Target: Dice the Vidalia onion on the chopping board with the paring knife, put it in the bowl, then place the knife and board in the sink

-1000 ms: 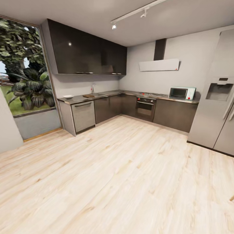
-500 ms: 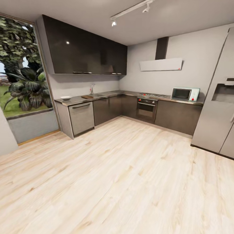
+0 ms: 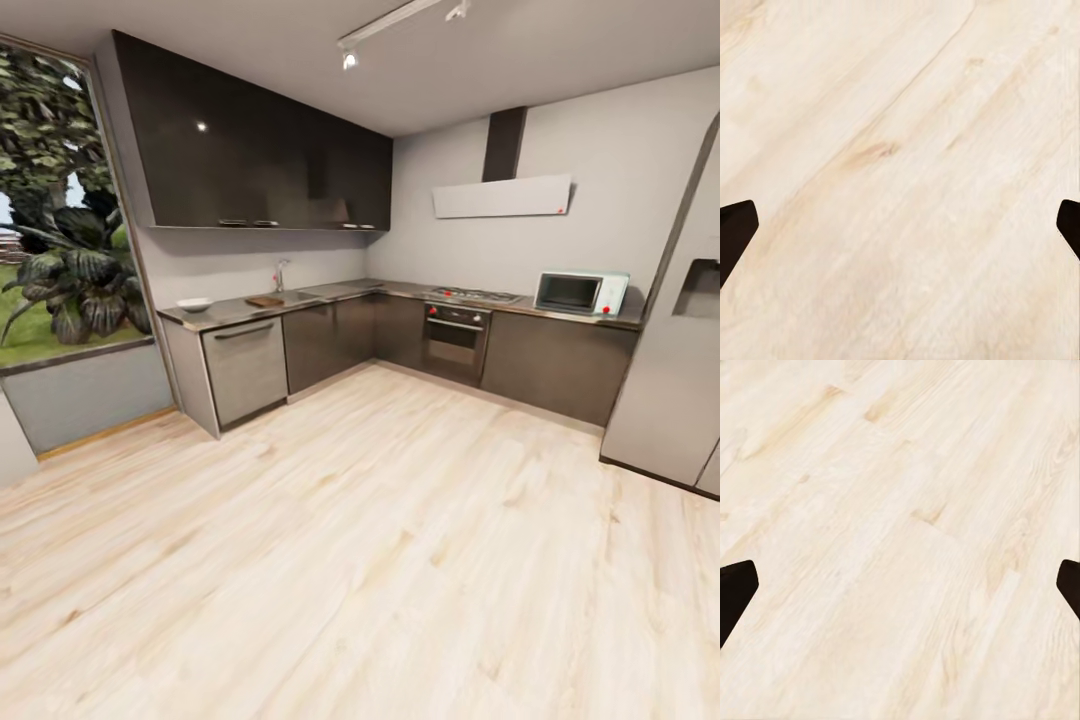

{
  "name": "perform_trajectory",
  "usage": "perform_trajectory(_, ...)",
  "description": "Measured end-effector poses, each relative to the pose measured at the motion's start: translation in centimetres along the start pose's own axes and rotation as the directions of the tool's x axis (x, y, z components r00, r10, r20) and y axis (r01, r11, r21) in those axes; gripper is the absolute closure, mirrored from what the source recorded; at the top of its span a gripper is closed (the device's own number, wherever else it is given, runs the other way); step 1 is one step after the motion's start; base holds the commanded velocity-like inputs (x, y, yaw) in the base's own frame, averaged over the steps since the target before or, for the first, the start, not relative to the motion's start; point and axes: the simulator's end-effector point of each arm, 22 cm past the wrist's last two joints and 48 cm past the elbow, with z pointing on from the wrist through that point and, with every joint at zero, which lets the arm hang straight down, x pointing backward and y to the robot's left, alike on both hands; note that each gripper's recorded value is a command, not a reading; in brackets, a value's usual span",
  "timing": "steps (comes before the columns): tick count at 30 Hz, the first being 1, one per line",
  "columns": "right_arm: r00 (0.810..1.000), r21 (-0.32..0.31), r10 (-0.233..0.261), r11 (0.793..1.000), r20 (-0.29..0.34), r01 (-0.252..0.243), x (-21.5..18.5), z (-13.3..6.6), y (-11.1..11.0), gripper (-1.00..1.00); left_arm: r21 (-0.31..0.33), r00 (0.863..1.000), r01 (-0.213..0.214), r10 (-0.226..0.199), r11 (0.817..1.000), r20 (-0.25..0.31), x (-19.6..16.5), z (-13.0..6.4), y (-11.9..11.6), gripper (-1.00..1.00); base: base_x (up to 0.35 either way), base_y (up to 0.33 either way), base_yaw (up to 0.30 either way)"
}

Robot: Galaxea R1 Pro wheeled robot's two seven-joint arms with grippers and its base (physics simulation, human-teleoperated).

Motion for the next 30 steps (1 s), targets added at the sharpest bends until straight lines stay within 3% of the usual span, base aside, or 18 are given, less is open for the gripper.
perform_trajectory(10,1.0,-0.001,0.0,1.0,0.001,0.0,-0.02,0.0,0.02,-1.0,0.0,1.0,0.0,0.0,1.0,0.0,0.0,0.0,0.0,-1.0,0.345,0.0,-0.034)
perform_trajectory(30,1.0,-0.001,0.0,1.0,0.001,0.0,-0.02,0.0,0.02,-1.0,0.0,1.0,-0.001,0.001,1.0,0.0,-0.01,0.0,-0.01,-1.0,0.345,0.0,-0.221)
